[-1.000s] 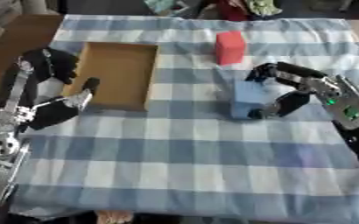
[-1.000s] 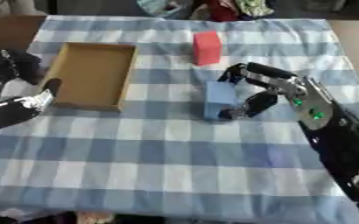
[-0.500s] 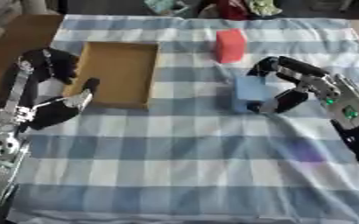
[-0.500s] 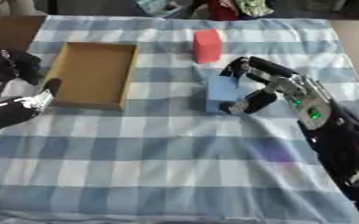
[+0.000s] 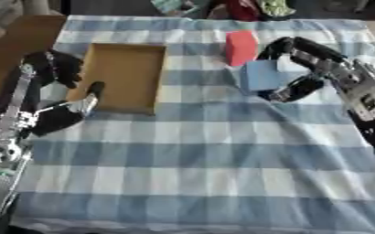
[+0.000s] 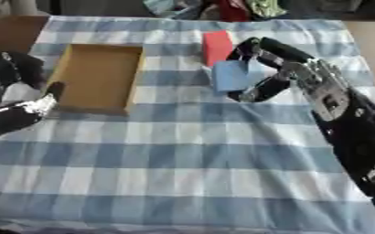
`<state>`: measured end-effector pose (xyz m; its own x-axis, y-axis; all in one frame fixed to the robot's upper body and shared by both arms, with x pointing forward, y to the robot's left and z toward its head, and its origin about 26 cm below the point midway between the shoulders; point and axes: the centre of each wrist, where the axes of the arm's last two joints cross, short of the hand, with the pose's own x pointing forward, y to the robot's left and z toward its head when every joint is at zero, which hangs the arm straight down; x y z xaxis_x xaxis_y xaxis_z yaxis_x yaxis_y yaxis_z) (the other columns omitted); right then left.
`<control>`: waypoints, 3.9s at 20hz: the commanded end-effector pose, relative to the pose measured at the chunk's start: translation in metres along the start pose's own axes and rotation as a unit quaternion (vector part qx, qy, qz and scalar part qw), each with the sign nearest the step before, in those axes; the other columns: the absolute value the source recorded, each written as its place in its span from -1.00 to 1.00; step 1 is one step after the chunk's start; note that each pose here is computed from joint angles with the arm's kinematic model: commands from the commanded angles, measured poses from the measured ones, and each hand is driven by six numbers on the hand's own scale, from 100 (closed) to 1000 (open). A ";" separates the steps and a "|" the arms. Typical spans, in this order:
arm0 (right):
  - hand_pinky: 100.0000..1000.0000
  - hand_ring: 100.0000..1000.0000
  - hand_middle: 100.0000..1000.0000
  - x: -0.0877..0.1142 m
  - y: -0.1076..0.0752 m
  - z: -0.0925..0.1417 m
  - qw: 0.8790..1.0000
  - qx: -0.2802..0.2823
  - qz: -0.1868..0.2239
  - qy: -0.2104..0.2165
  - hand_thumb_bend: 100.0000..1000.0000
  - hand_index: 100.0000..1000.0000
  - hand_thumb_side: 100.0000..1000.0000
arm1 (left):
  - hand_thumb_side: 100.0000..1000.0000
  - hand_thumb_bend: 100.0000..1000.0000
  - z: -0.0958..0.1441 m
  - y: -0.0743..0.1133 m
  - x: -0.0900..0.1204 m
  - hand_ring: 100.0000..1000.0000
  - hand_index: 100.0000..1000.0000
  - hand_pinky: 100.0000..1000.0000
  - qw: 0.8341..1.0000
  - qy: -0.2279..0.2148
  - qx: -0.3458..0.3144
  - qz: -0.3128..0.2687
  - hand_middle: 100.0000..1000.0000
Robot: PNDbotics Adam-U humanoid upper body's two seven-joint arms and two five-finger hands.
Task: Pick up objects on the table and place them in the box.
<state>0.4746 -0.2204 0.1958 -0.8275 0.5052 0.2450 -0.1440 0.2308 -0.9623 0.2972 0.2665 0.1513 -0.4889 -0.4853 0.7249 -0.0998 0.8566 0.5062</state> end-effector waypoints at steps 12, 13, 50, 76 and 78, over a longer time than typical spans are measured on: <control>0.29 -0.09 -0.03 0.025 -0.054 -0.052 0.998 -0.030 0.054 -0.021 -0.87 0.14 -0.92 | -1.00 -0.27 -0.023 -0.004 0.031 -0.03 0.19 -0.09 0.997 -0.070 -0.017 0.024 -0.08; 0.30 -0.09 -0.03 0.027 -0.052 -0.057 0.998 -0.025 0.057 -0.022 -0.88 0.15 -0.92 | -1.00 -0.26 -0.025 -0.005 0.034 -0.03 0.19 -0.09 0.996 -0.077 -0.019 0.028 -0.08; 0.57 0.49 0.68 0.040 -0.004 -0.104 0.989 0.042 0.141 -0.019 0.30 0.76 -0.03 | -1.00 -0.24 -0.047 -0.014 0.069 -0.02 0.20 -0.09 0.986 -0.150 -0.044 0.063 -0.08; 0.55 0.45 0.59 -0.050 -0.053 0.022 0.970 -0.010 0.122 0.212 0.27 0.70 -0.04 | -1.00 -0.23 -0.043 -0.008 0.062 -0.02 0.20 -0.09 0.989 -0.136 -0.034 0.044 -0.08; 0.55 0.45 0.59 -0.054 -0.050 0.027 0.967 -0.008 0.120 0.225 0.27 0.70 -0.03 | -1.00 -0.23 -0.043 -0.008 0.062 -0.02 0.20 -0.09 0.989 -0.135 -0.034 0.043 -0.08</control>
<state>0.5117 -0.2690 0.2114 -0.5428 0.8366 0.0743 -0.0024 0.0869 -0.9962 0.3072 0.2178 0.2049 -0.6930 -0.3197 0.6462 0.0292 0.8831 0.4683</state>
